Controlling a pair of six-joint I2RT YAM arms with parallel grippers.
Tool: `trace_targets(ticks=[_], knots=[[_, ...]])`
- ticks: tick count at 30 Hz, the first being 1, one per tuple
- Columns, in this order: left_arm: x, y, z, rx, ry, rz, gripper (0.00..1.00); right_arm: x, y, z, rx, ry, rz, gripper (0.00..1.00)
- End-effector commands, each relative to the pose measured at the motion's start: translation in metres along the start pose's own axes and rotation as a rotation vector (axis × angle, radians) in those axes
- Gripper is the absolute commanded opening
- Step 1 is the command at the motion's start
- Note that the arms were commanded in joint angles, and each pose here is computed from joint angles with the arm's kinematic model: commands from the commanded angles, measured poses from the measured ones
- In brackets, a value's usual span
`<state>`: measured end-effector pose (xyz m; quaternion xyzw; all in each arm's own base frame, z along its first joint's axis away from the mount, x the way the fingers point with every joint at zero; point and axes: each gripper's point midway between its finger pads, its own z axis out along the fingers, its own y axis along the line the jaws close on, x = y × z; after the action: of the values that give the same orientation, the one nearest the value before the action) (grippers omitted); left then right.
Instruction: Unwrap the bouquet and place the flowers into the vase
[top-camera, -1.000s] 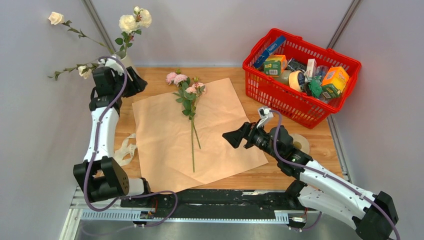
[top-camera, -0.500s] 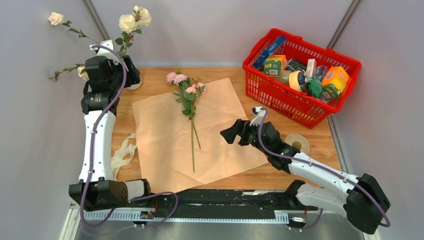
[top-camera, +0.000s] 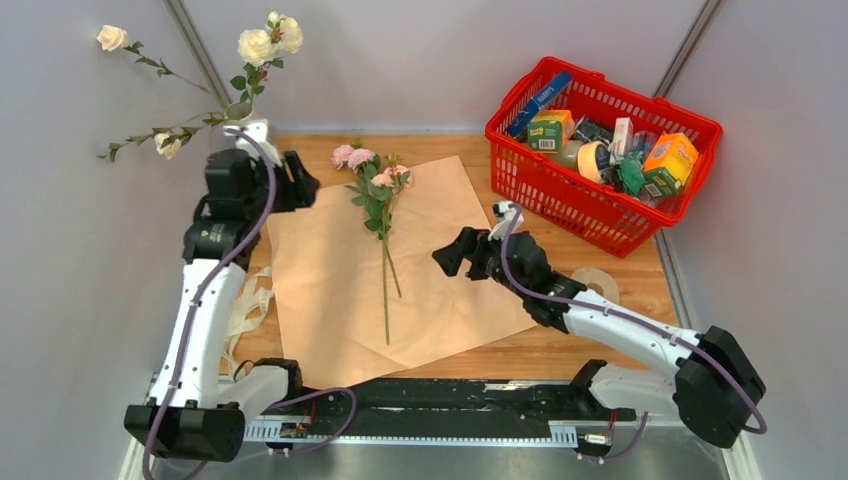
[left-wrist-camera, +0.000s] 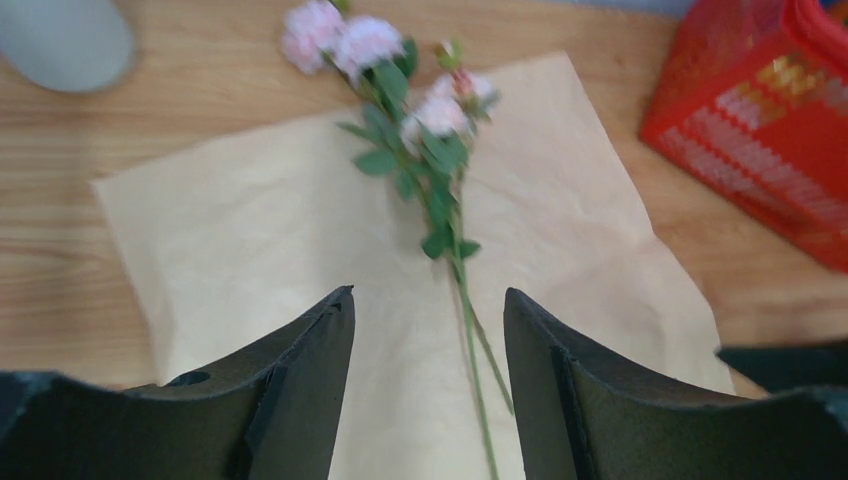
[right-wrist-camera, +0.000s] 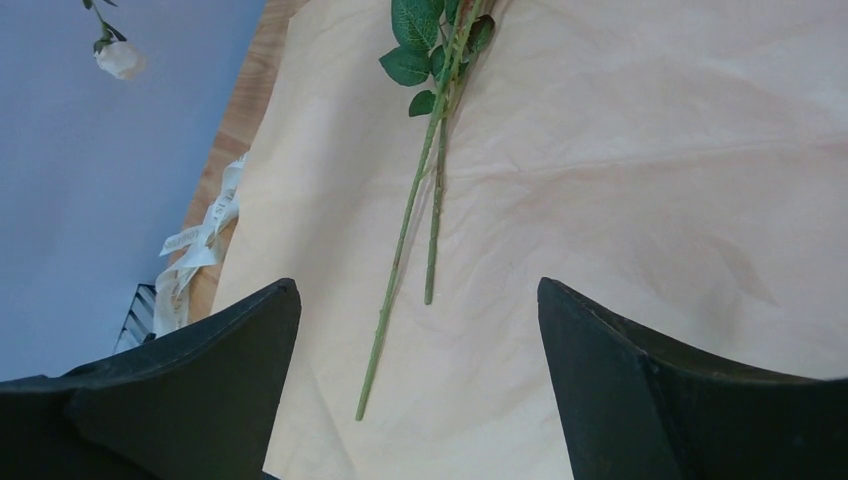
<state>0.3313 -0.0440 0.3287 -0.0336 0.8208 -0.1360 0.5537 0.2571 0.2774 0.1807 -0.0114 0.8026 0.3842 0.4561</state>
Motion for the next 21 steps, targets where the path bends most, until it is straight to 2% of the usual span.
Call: trace_targets(ticks=[1, 4, 5, 8, 12, 16, 21], knots=[[0.092, -0.046, 0.021, 0.143, 0.233, -0.028, 0.64, -0.024, 0.017, 0.022, -0.036, -0.059, -0.062, 0.88], [0.139, -0.052, 0.031, 0.158, 0.337, -0.057, 0.64, -0.022, -0.01, 0.041, 0.102, -0.046, -0.062, 0.84], [0.156, -0.057, 0.032, 0.164, 0.372, -0.093, 0.64, -0.022, -0.009, 0.043, 0.086, -0.023, -0.037, 0.82], [0.182, -0.057, 0.05, 0.134, 0.329, -0.075, 0.65, -0.03, -0.005, 0.045, 0.046, -0.071, -0.031, 0.77], [0.222, -0.058, 0.072, 0.12, 0.479, -0.047, 0.6, -0.033, -0.01, 0.048, 0.06, -0.045, -0.076, 0.8], [0.229, -0.071, 0.094, 0.113, 0.477, -0.006, 0.59, -0.029, 0.002, 0.04, -0.012, -0.03, -0.062, 0.82], [0.224, -0.062, 0.129, -0.005, 0.469, 0.061, 0.54, -0.013, 0.003, 0.027, -0.065, -0.006, -0.056, 0.81]])
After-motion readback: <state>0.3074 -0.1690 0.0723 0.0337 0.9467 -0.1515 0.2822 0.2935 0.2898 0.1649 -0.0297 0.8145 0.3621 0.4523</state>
